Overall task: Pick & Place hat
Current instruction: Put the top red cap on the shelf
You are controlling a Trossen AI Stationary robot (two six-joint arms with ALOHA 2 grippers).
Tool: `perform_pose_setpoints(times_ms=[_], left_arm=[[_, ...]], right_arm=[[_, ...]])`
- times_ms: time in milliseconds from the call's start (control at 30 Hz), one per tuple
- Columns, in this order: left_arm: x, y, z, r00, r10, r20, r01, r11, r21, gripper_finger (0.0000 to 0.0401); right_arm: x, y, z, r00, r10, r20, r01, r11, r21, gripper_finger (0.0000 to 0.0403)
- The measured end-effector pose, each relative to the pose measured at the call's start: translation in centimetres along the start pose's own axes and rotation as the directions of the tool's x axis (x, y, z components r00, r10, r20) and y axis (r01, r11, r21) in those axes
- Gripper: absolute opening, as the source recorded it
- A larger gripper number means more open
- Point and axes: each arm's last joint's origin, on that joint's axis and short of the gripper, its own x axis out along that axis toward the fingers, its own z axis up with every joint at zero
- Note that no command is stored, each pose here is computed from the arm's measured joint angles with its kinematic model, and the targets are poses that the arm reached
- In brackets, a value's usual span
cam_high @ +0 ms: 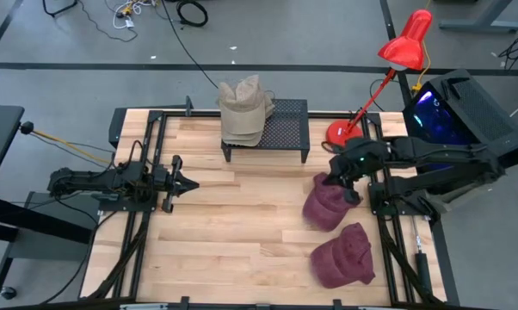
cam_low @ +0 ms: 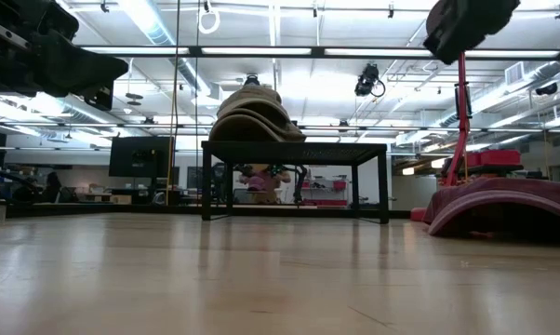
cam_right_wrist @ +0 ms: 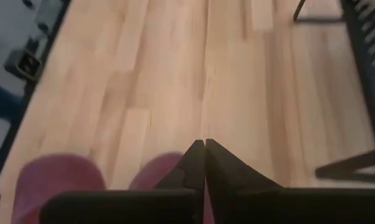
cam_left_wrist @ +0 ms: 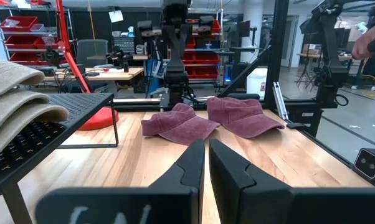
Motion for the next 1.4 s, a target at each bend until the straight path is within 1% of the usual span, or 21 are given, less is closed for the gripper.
perform_pose_setpoints(times_ms=[167, 300, 433, 633, 733, 833, 1033, 1133, 1300, 1400], left_arm=[[0.0, 0.0, 0.0, 1.000, 0.000, 0.000, 0.000, 1.000, 0.000, 0.0030], [0.0, 0.0, 0.0, 1.000, 0.000, 0.000, 0.000, 1.000, 0.000, 0.0030], [0.0, 0.0, 0.0, 1.000, 0.000, 0.000, 0.000, 1.000, 0.000, 0.0030], [0.0, 0.0, 0.0, 1.000, 0.000, 0.000, 0.000, 1.000, 0.000, 0.0030], [0.0, 0.0, 0.0, 1.000, 0.000, 0.000, 0.000, 1.000, 0.000, 0.0030], [0.0, 0.0, 0.0, 1.000, 0.000, 0.000, 0.000, 1.000, 0.000, 0.0030], [0.0, 0.0, 0.0, 1.000, 0.000, 0.000, 0.000, 1.000, 0.000, 0.0030], [0.0, 0.0, 0.0, 1.000, 0.000, 0.000, 0.000, 1.000, 0.000, 0.0030], [0.0, 0.0, 0.0, 1.000, 0.000, 0.000, 0.000, 1.000, 0.000, 0.0030], [0.0, 0.0, 0.0, 1.000, 0.000, 0.000, 0.000, 1.000, 0.000, 0.0030]], right_arm=[[1.4, -0.2, -0.6, 0.990, 0.009, -0.141, -0.005, 1.000, 0.024, 0.0018], [2.2, -0.3, -1.0, 0.973, 0.017, -0.231, -0.016, 1.000, 0.005, 0.0037], [2.7, -0.4, -1.4, 0.956, 0.020, -0.293, -0.026, 0.999, -0.018, 0.0078], [4.0, -0.6, -1.3, 0.939, 0.025, -0.344, -0.047, 0.997, -0.057, 0.0150], [4.9, -0.8, -1.3, 0.924, 0.029, -0.381, -0.052, 0.997, -0.051, 0.0177], [5.8, -1.0, -1.4, 0.904, 0.034, -0.425, -0.057, 0.998, -0.040, 0.0194], [6.9, -1.2, -1.6, 0.879, 0.030, -0.476, -0.071, 0.995, -0.068, 0.0200], [6.9, -1.3, -1.6, 0.877, 0.007, -0.480, -0.059, 0.994, -0.092, 0.0196], [6.8, -0.7, -1.6, 0.880, 0.017, -0.475, -0.080, 0.990, -0.114, 0.0192], [6.7, -0.1, -1.7, 0.876, 0.030, -0.482, -0.094, 0.990, -0.108, 0.0192]])
